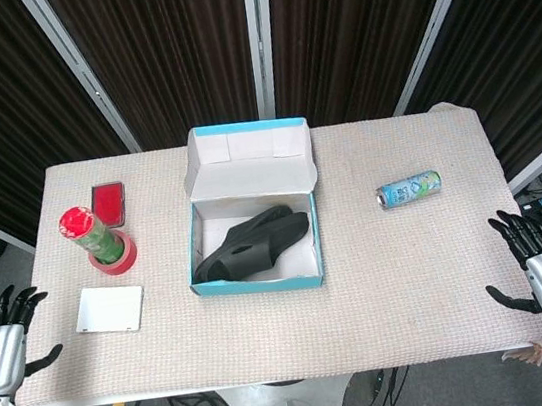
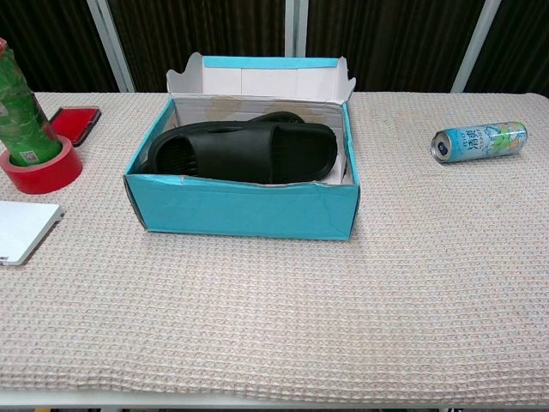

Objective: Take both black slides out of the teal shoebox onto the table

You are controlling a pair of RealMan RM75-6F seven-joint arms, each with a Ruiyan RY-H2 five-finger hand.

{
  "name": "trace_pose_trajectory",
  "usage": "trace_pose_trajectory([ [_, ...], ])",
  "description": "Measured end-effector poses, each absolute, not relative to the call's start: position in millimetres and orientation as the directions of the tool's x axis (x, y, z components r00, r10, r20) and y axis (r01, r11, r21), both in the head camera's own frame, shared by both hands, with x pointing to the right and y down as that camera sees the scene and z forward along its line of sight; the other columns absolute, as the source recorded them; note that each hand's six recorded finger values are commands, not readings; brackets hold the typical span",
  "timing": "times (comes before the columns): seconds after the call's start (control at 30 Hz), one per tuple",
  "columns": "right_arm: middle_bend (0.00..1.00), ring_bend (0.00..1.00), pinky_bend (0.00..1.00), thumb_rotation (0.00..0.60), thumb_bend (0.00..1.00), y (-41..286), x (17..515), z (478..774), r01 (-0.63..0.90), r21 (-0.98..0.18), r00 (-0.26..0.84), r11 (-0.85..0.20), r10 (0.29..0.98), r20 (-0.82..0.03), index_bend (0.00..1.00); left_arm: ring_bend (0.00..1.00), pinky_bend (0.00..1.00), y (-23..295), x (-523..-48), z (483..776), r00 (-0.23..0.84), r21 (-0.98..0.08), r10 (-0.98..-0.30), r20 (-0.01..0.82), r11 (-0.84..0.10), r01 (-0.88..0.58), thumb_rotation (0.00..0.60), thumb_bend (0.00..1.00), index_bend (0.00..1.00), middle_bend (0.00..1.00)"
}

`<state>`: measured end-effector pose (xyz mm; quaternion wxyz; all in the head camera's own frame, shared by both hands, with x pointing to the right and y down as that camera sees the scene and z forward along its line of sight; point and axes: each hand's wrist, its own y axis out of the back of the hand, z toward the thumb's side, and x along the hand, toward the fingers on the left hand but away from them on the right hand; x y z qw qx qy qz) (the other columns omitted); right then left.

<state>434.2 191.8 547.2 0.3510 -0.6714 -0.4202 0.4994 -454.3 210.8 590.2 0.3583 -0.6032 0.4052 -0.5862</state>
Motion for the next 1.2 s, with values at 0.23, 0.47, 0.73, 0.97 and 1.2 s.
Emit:
trace_pose_trajectory([
  [0.23, 0.00, 0.00, 0.00, 0.600, 0.10, 185.8, 425.2, 551.5, 0.213, -0.886, 0.179, -0.411, 0.908, -0.378, 0.00, 0.03, 0.15, 210.8, -455.7, 589.1, -0.032, -0.910, -0.911, 0.410, -0.407, -0.073, 0.600, 0.14, 0.20, 0.14],
  [0.47, 0.00, 0.00, 0.00, 0.600, 0.10, 176.7, 410.4, 554.6, 0.195, -0.885, 0.238, -0.423, 0.896, -0.376, 0.00, 0.03, 0.15, 211.5, -457.3, 588.0, -0.041, -0.909, -0.910, 0.413, -0.409, -0.080, 0.600, 0.14, 0.20, 0.14],
  [0.73, 0.02, 0.00, 0.00, 0.600, 0.10, 128.0, 345.6, 578.4, 0.099, -0.864, 0.417, -0.494, 0.809, -0.415, 0.00, 0.03, 0.15, 216.7, -461.3, 585.4, -0.053, -0.907, -0.908, 0.416, -0.410, -0.099, 0.600, 0.14, 0.20, 0.14],
  [0.97, 0.04, 0.00, 0.00, 0.600, 0.10, 66.4, 227.9, 619.9, 0.022, -0.835, 0.600, -0.549, 0.675, -0.428, 0.00, 0.03, 0.15, 224.3, -474.0, 584.5, -0.087, -0.902, -0.900, 0.427, -0.417, -0.111, 0.600, 0.14, 0.20, 0.14],
  [1.2, 0.03, 0.00, 0.00, 0.600, 0.10, 38.1, 139.5, 665.2, -0.012, -0.838, 0.655, -0.546, 0.628, -0.419, 0.00, 0.03, 0.15, 226.4, -483.4, 583.4, -0.109, -0.899, -0.895, 0.432, -0.418, -0.132, 0.600, 0.14, 0.20, 0.14],
])
